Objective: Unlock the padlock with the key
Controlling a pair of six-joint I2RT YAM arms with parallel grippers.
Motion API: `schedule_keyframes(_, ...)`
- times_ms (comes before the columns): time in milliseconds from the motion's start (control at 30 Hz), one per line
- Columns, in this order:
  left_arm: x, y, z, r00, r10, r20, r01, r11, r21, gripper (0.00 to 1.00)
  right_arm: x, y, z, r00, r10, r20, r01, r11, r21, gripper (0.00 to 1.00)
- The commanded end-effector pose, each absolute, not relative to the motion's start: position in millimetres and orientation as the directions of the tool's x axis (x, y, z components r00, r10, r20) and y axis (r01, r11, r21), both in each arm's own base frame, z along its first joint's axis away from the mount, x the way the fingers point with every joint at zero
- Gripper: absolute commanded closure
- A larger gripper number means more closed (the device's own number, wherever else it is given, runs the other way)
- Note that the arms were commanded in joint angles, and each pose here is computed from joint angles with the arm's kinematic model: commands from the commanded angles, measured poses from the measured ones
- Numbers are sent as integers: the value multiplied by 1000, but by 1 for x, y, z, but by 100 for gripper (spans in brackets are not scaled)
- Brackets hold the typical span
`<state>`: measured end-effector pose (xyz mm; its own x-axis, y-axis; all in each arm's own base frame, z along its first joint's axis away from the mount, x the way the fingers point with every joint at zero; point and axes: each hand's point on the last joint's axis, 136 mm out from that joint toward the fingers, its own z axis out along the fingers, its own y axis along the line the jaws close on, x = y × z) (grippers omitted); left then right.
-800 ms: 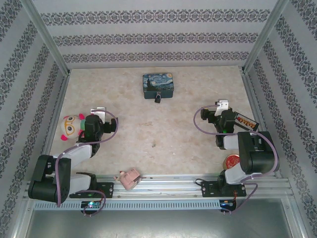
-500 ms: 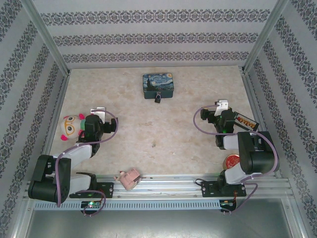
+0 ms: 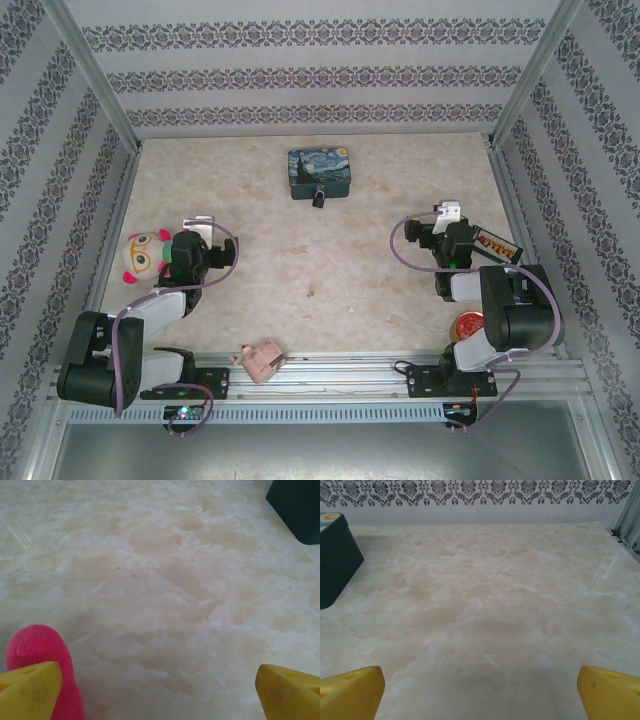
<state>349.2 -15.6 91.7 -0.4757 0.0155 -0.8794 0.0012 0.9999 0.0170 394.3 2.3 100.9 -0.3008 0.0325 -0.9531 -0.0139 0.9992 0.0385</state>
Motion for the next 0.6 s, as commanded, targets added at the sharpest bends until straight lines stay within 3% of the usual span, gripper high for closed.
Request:
schedule_keyframes(0, 359, -11, 106, -437, 18, -899, -15, 1000, 28, 1, 399, 3, 107, -285, 39, -958, -8, 999, 43, 2)
schedule_keyframes(567, 360, -11, 105, -444, 18, -896, -19, 999, 30, 1, 399, 4, 107, -286, 38, -958, -10, 999, 43, 2)
